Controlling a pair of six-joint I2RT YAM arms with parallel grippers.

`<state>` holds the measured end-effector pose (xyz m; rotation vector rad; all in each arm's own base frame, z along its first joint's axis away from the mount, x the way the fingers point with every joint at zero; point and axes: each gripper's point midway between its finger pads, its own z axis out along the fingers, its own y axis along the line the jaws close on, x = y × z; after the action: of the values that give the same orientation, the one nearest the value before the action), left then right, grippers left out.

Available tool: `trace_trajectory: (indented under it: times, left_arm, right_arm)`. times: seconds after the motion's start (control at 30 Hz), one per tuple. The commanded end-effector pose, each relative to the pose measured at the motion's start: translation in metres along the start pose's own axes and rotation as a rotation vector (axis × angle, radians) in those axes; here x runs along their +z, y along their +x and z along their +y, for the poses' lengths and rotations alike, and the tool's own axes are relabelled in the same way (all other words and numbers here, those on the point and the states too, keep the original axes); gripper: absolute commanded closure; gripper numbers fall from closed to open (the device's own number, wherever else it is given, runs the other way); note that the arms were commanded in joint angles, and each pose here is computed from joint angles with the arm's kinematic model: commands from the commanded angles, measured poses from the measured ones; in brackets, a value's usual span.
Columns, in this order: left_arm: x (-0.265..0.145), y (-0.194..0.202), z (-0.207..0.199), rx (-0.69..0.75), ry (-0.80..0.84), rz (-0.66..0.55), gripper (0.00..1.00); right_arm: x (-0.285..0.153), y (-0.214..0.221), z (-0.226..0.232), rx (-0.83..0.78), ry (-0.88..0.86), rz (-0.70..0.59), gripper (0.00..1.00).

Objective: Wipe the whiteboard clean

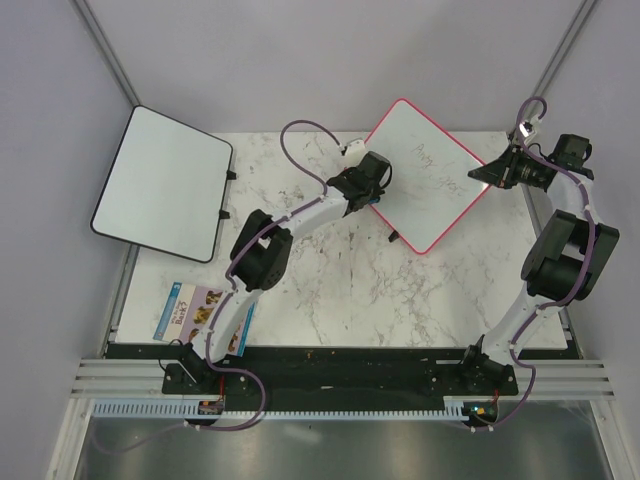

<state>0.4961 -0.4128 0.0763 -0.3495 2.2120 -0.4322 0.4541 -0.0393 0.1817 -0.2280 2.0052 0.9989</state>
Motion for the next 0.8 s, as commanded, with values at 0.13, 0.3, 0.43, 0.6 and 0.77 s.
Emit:
trace_trajectory:
  times: [0.13,0.3,0.43,0.6,0.77]
  left_arm:
    - [-0.075,0.113,-0.164,0.29,0.574,0.101,0.98]
    - [-0.102,0.141,-0.191,0.385,0.678,0.113,0.98]
    - [-0.076,0.137,-0.16,0.379,0.524,0.101,0.98]
    - [-0.032,0.091,-0.094,0.249,0.269,0.051,0.98]
    - [-0.006,0.027,-0.033,0.144,0.069,-0.056,0.98]
  right_arm:
    - [0.04,0.059,-0.001,-0.178,-0.052,0.151,1.0]
    - [0.041,0.059,-0.001,-0.176,-0.051,0.153,1.0]
    - [0.041,0.059,-0.001,-0.175,-0.052,0.154,1.0]
    - [0.04,0.059,-0.001,-0.178,-0.048,0.156,1.0]
    - [0.04,0.06,0.0,-0.179,-0.048,0.157,1.0]
